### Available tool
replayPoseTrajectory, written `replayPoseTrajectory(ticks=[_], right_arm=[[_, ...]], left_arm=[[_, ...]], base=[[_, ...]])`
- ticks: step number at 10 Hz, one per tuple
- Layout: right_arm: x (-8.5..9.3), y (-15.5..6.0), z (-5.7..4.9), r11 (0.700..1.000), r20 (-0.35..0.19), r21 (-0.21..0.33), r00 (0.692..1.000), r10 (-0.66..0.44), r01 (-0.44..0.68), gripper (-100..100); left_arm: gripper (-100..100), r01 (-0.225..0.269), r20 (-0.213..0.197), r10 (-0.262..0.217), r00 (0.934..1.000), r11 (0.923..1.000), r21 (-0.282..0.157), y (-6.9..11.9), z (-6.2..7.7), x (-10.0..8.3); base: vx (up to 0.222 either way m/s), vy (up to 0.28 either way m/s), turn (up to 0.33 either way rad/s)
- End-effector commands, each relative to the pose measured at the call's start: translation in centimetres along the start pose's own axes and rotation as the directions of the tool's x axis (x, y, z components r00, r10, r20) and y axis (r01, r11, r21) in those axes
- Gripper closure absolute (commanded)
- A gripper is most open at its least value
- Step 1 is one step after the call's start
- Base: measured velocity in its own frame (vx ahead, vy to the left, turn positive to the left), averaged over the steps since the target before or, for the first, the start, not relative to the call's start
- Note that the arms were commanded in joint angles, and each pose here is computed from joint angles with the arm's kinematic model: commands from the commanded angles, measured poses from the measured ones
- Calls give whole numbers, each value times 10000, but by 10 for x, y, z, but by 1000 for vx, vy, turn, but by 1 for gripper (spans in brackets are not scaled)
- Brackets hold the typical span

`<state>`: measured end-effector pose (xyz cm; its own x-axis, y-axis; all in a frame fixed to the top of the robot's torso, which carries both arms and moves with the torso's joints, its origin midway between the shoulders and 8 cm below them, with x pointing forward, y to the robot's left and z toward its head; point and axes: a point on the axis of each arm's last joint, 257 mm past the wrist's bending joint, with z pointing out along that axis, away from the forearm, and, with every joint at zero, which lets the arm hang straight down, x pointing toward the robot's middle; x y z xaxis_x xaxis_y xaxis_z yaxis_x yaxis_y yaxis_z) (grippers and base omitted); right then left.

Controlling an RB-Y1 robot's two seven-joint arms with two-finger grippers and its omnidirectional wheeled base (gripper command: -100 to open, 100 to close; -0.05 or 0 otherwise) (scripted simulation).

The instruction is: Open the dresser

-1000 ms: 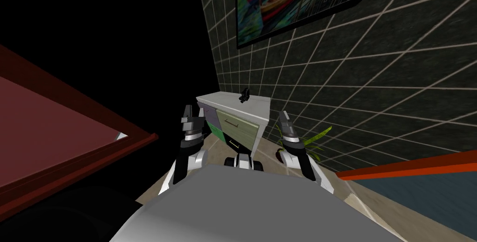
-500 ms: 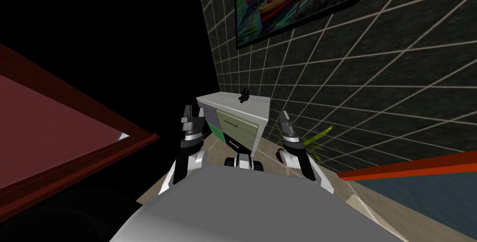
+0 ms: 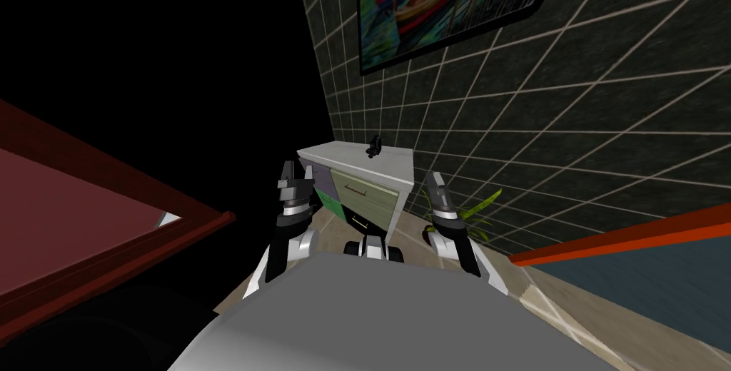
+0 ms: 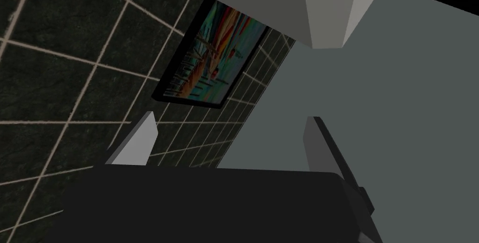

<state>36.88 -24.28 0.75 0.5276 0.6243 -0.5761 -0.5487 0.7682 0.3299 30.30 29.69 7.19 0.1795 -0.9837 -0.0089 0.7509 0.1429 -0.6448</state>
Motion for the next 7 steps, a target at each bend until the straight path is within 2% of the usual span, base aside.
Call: replayPoseTrajectory(ticks=[1,4,7], right_arm=[[3,-8,-7,9962,-81,90,9962,-865,866,-100],[8,-18,-16,9788,-276,111,9785,-2043,2046,-100],[12,-28,-28,9445,-534,6,9431,-3282,3287,-100]], left_arm=[[0,1,0,-1,10000,10000,0,0,0,0],[0,0,0,0,10000,10000,0,0,0,0],[0,1,1,-1,10000,10000,0,0,0,0]], base=[[13,111,-89],[18,98,-127],[24,137,-144]])
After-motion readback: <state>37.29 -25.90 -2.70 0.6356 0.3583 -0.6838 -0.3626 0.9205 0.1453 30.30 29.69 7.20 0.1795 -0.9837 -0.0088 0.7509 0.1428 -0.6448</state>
